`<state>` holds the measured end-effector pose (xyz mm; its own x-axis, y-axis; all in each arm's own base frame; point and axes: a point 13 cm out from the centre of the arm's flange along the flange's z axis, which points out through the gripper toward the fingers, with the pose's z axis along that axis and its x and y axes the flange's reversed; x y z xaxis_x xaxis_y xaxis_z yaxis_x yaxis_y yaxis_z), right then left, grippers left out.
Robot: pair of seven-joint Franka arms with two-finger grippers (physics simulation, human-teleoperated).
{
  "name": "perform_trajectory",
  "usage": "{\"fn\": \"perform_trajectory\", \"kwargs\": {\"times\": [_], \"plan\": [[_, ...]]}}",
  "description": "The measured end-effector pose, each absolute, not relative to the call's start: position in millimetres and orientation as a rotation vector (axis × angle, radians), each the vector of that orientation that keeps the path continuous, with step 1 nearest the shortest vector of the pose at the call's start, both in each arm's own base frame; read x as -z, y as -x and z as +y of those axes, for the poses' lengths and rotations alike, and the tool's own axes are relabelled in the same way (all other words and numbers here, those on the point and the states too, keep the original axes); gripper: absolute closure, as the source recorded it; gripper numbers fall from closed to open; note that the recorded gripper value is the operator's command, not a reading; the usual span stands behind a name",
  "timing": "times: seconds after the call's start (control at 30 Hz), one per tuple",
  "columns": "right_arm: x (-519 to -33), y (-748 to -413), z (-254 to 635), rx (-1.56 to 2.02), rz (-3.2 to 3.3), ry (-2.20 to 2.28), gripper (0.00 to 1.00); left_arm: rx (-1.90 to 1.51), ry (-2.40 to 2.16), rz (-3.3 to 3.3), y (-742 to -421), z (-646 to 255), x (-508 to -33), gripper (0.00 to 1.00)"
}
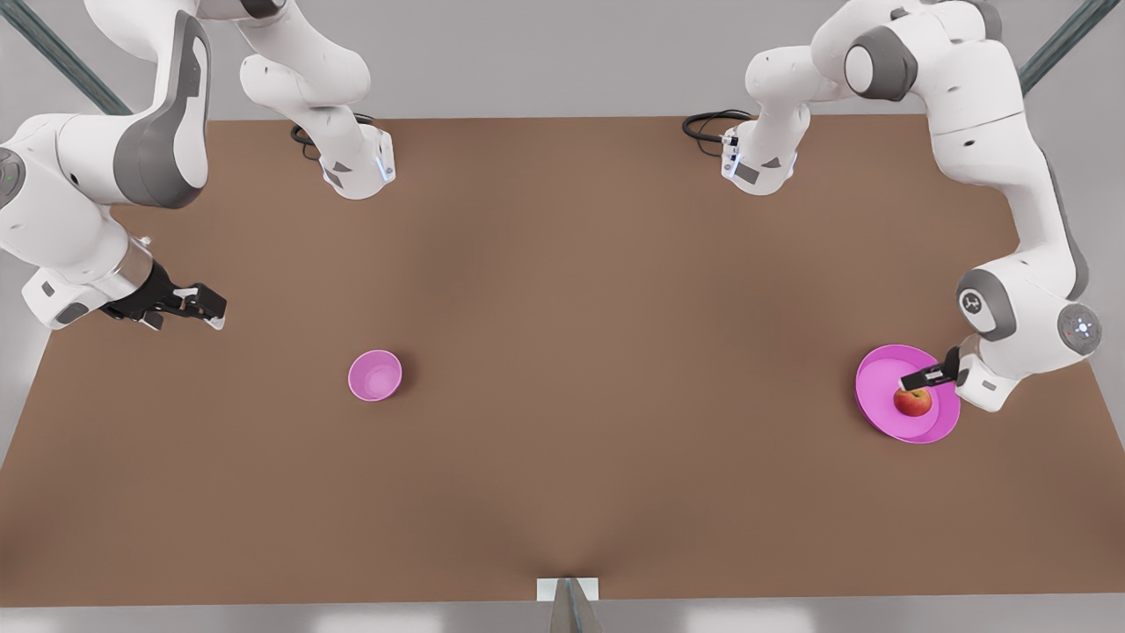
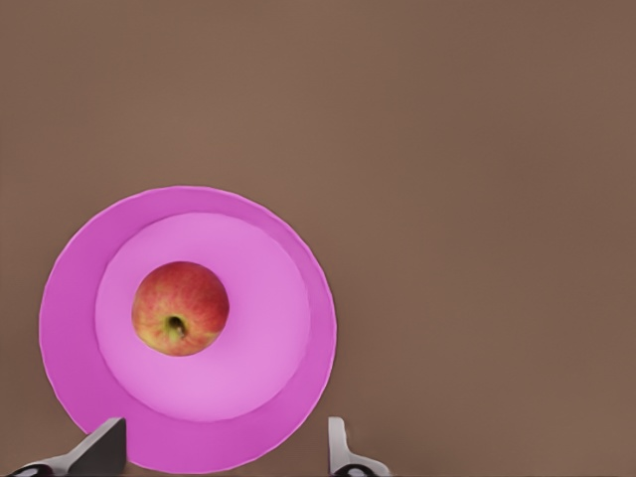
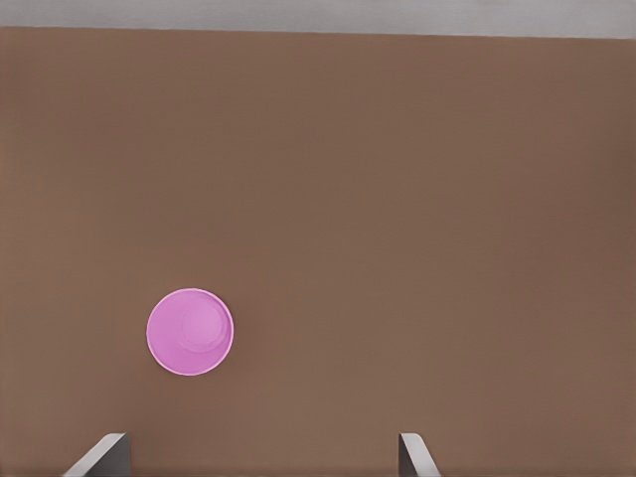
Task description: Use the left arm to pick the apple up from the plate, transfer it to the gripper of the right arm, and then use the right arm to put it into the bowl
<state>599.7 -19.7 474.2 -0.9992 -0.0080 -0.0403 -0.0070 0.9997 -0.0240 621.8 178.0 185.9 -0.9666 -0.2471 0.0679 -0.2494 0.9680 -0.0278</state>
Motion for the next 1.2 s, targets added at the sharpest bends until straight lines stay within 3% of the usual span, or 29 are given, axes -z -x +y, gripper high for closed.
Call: {"fn": "perform_trajectory", "kwargs": {"times": [0.27,0.57,0.8,0.9,1.1,1.2], "plan": [[-474,-600,-18,0.035,3.1,0.018,0.0,0.024,-0.303,-3.116,-622,233,-105,0.0],[-474,-600,-18,0.034,3.1,0.02,0.0,0.049,-0.148,-3.151,-629,230,-55,0.0],[-474,-600,-20,0.034,3.1,0.02,0.0,0.056,-0.081,-3.164,-630,232,-44,0.0],[-474,-600,-20,0.034,3.101,0.021,0.0,0.059,-0.061,-3.167,-630,234,-43,0.15],[-473,-600,-19,0.034,3.102,0.026,0.0,0.061,-0.024,-3.169,-630,234,-43,0.16],[-473,-600,-19,0.034,3.102,0.027,0.0,0.064,-0.009,-3.169,-630,234,-43,0.25]]}}
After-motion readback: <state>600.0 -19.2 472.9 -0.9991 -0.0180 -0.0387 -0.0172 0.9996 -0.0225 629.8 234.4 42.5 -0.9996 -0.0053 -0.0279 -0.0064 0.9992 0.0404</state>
